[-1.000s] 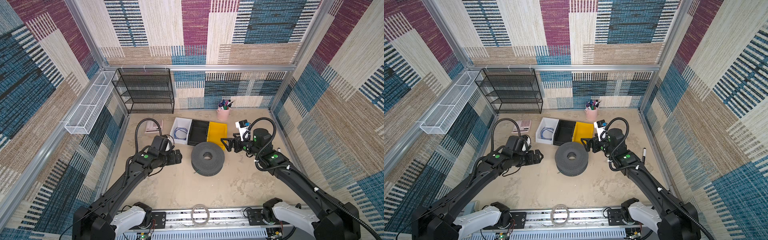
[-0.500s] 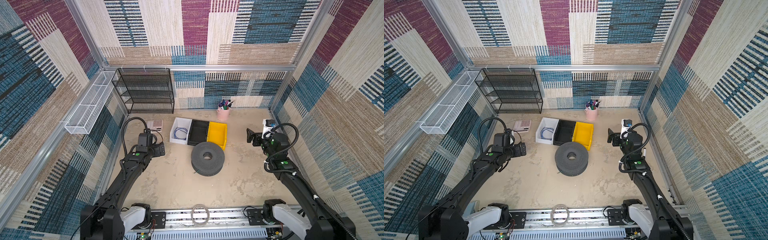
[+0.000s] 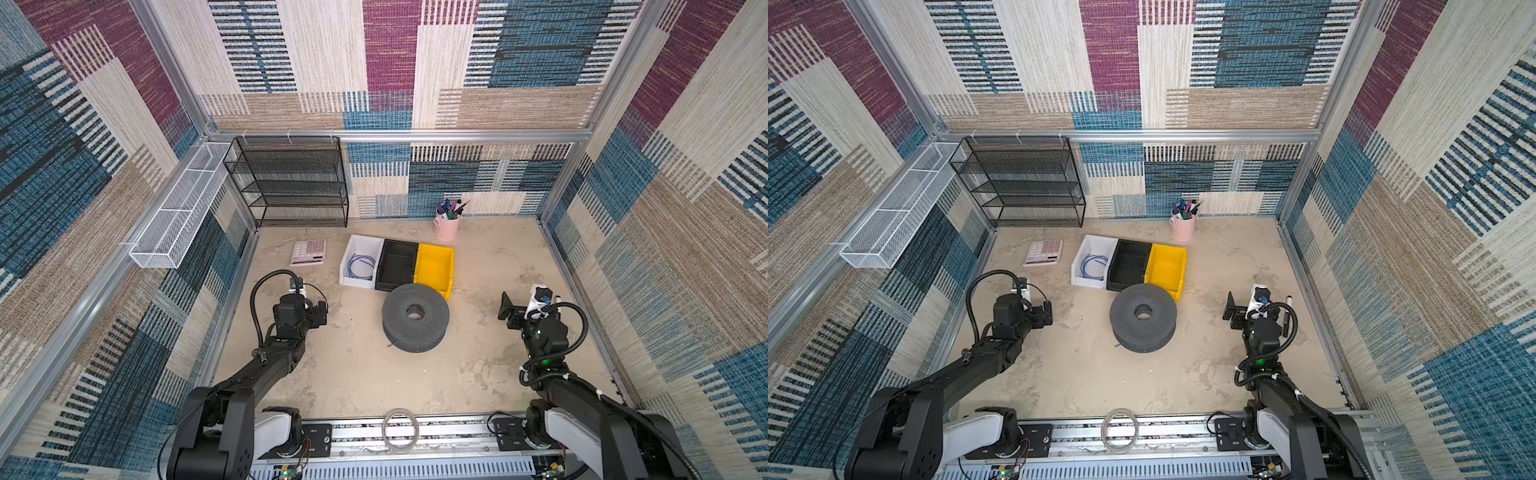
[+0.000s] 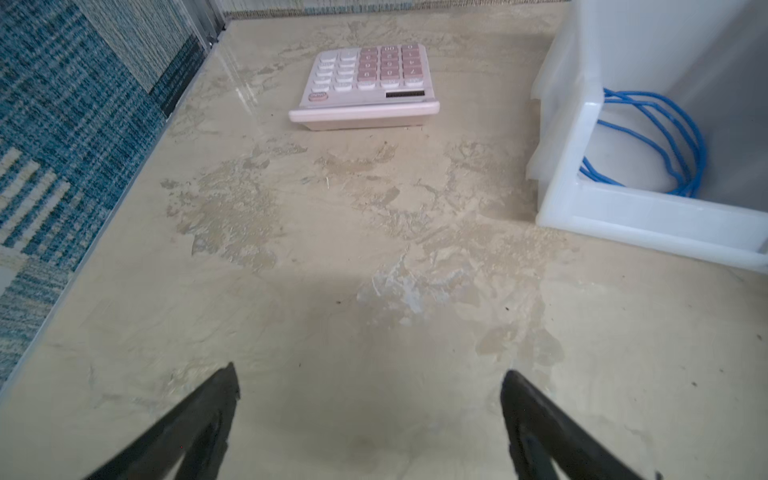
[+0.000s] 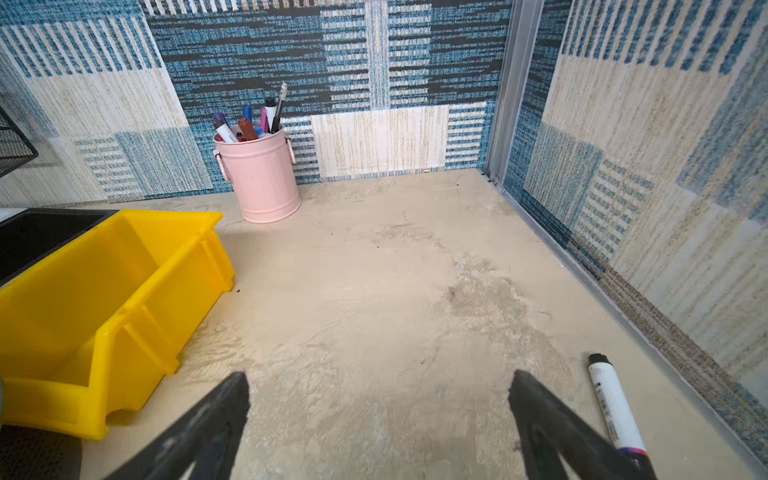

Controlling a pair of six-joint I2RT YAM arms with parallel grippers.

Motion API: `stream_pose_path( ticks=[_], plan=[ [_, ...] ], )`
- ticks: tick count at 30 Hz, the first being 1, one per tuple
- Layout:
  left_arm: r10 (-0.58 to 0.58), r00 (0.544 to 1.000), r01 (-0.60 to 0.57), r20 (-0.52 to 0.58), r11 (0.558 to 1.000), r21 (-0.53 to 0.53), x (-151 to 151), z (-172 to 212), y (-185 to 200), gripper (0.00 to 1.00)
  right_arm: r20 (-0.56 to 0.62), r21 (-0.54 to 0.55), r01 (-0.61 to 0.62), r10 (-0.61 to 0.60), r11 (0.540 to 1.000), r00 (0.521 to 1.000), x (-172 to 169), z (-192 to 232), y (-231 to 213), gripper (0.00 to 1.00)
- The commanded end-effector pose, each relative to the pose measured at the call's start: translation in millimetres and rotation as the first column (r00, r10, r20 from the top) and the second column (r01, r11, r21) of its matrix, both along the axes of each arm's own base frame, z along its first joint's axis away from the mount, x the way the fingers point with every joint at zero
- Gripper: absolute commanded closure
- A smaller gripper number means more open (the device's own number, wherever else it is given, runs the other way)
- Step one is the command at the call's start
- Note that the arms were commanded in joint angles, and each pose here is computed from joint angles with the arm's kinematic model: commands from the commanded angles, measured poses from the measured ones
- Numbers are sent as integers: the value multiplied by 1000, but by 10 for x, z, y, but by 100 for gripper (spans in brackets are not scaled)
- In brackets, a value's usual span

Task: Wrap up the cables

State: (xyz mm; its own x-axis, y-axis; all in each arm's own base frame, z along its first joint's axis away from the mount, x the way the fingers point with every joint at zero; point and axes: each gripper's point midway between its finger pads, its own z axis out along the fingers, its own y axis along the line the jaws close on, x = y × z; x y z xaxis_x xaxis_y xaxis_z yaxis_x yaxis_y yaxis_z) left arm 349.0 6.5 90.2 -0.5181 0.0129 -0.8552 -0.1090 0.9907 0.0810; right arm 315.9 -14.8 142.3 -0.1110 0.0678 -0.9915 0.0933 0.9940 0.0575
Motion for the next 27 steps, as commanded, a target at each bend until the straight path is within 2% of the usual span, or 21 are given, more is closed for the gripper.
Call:
stream_pose_path(
  ticks=[1,3,6,10,12,21,27],
  plan=[
    [-12,977,11,214,1000,7,294,364,-11,1,235,-58,-13,27,998,972,47,539,33,1],
    [-16,983,9,184,999,39,355,331,7,1,198,-31,-16,22,999,980,133,412,-15,1],
    [-23,980,16,196,999,38,441,237,33,1,223,-7,-36,37,999,974,153,328,-6,1],
    [15,980,-20,198,1000,21,491,67,125,1,168,-21,-94,96,995,981,375,142,85,1],
    [16,987,-16,162,1000,2,493,32,137,1,101,-10,-89,90,996,991,492,47,70,1],
    [22,985,-20,173,1000,-13,508,48,170,1,85,-16,-96,97,995,992,543,31,83,1],
    [23,984,-21,175,1000,-14,506,49,173,1,60,-39,-172,174,984,983,606,8,207,1]
  ],
)
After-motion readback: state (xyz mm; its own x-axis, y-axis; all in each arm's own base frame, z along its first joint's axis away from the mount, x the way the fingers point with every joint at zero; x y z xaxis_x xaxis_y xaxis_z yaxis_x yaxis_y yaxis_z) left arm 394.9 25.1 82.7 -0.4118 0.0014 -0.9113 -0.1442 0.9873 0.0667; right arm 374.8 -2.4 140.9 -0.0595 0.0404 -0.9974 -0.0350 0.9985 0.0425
